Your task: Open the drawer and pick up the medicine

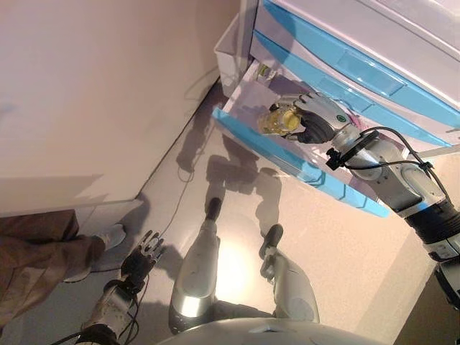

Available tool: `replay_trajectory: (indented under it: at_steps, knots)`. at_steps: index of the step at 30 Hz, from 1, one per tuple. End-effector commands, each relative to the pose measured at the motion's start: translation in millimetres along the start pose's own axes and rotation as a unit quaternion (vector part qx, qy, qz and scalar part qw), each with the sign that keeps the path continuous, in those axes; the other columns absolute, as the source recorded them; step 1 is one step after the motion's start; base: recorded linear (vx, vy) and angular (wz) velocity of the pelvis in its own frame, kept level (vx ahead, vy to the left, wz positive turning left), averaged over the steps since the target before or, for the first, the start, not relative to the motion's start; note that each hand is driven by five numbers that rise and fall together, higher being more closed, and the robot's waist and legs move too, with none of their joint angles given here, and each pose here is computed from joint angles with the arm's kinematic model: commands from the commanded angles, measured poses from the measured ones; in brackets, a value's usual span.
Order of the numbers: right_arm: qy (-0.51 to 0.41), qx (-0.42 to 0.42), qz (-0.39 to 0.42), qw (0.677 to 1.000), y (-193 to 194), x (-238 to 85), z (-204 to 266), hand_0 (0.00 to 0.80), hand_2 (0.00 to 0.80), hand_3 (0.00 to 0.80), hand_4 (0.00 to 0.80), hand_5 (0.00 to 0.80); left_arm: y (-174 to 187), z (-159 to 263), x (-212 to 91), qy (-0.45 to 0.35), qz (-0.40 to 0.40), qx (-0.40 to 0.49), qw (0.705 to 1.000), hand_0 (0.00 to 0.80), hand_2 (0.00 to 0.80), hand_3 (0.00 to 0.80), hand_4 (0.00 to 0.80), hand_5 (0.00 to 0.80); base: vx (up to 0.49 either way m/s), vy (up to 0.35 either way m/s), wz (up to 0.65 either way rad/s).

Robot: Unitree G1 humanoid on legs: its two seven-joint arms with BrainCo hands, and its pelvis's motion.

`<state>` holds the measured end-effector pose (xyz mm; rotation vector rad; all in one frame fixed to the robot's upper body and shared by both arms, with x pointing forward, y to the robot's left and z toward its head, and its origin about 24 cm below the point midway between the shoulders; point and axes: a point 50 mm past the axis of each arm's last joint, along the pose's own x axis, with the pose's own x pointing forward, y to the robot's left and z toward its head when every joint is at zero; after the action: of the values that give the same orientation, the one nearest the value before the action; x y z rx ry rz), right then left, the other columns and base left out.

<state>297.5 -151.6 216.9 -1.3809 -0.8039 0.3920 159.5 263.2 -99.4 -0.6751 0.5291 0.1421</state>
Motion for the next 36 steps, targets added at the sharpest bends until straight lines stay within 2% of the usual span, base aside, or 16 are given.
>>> replay_trajectory:
  at_steps: [1, 5, 9, 17, 27, 36]
  knots:
    - [-0.077, -0.003, -0.026, 0.997, -23, -5, 26, 0.800, 0.800, 0.800, 0.800, 0.800, 20, -19, -24, 0.017, 0.034, 0.000, 0.999, 0.000, 0.000, 0.000, 0.000, 0.000, -0.005, -0.002, -0.14]
    - [-0.109, -0.002, -0.030, 0.994, -31, -9, 38, 0.800, 0.800, 0.800, 0.800, 0.800, 19, -22, -25, 0.017, 0.036, -0.002, 0.999, 0.000, 0.000, 0.000, 0.000, 0.000, -0.010, -0.001, -0.07]
    - [-0.177, 0.037, -0.032, 0.983, -46, -21, 65, 0.800, 0.800, 0.800, 0.800, 0.800, 19, -29, -26, 0.020, 0.046, -0.013, 0.999, 0.000, 0.000, 0.000, 0.000, 0.000, -0.014, 0.010, -0.08]
    - [-0.211, 0.115, -0.032, 0.970, -62, -34, 76, 0.800, 0.800, 0.800, 0.800, 0.800, 20, -39, -28, 0.025, 0.058, -0.026, 0.998, 0.000, 0.000, 0.000, 0.000, 0.000, -0.007, 0.006, -0.10]
    - [-0.177, 0.201, -0.047, 0.962, -86, -46, 60, 0.800, 0.800, 0.800, 0.800, 0.800, 31, -57, -41, 0.042, 0.092, -0.048, 0.994, 0.000, 0.000, 0.000, 0.000, 0.000, 0.035, 0.011, -0.09]
    - [-0.074, 0.249, -0.098, 0.961, -104, -44, 15, 0.800, 0.800, 0.800, 0.800, 0.800, 40, -69, -51, 0.064, 0.125, -0.055, 0.989, 0.000, 0.000, 0.000, 0.000, 0.000, 0.075, 0.007, -0.08]
